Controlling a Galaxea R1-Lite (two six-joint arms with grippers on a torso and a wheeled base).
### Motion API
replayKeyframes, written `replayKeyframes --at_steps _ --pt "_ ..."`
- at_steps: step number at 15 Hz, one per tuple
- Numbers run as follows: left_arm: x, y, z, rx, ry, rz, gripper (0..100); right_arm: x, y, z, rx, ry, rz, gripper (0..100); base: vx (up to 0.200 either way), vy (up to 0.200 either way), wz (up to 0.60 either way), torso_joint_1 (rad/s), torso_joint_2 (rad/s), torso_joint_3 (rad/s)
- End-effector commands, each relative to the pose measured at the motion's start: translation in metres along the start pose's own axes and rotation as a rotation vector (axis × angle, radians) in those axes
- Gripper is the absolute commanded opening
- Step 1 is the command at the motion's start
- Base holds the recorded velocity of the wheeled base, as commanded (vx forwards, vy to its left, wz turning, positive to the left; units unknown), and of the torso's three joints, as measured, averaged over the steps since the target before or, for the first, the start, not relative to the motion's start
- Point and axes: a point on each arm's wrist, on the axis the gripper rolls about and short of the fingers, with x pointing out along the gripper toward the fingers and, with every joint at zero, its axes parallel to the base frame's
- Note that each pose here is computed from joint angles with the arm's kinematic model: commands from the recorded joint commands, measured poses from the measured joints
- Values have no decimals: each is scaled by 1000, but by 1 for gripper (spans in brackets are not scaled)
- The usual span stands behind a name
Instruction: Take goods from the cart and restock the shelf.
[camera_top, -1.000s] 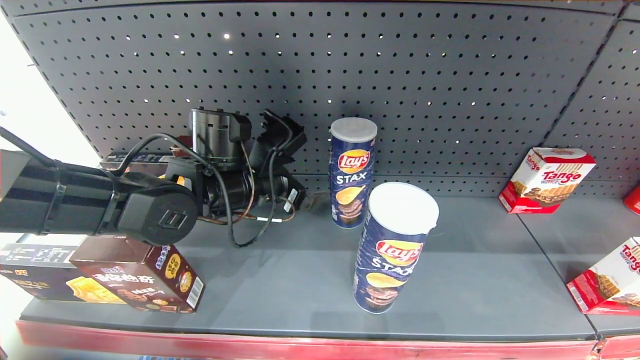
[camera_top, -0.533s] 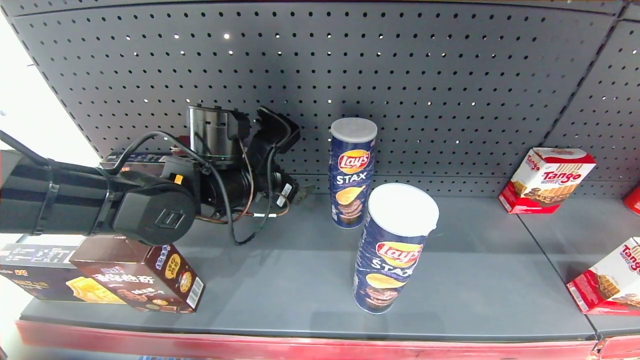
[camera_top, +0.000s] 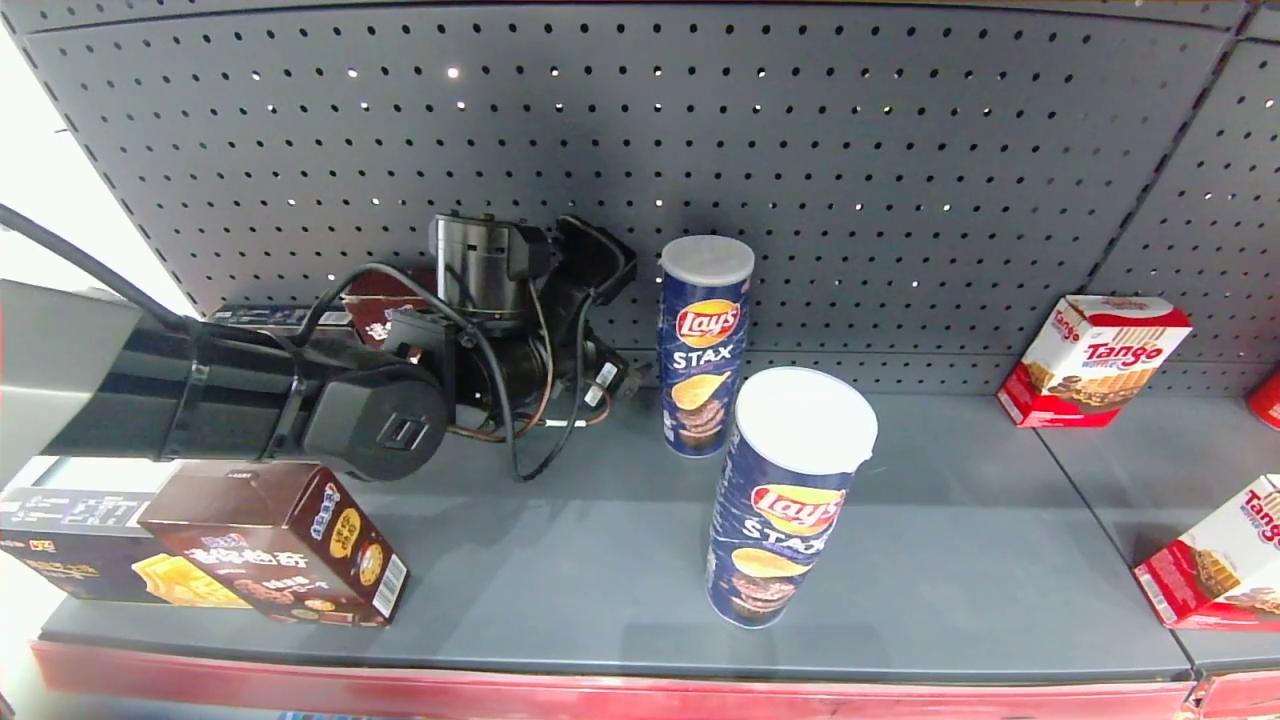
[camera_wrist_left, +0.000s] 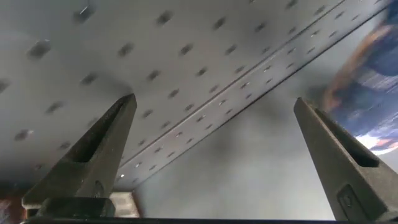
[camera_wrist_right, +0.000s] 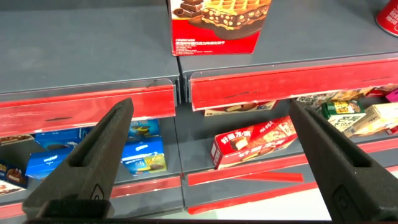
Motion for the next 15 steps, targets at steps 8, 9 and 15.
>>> replayKeyframes --at_steps 8,9,15 --pt "13 -17 -2 3 8 -28 100 0 0 0 0 1 -1 100 0 0 0 0 0 0" --pt "11 -14 -2 0 8 -21 100 0 0 0 0 1 -1 100 0 0 0 0 0 0" --pt "-40 43 34 -40 -107 112 100 0 0 0 0 1 -1 100 0 0 0 0 0 0"
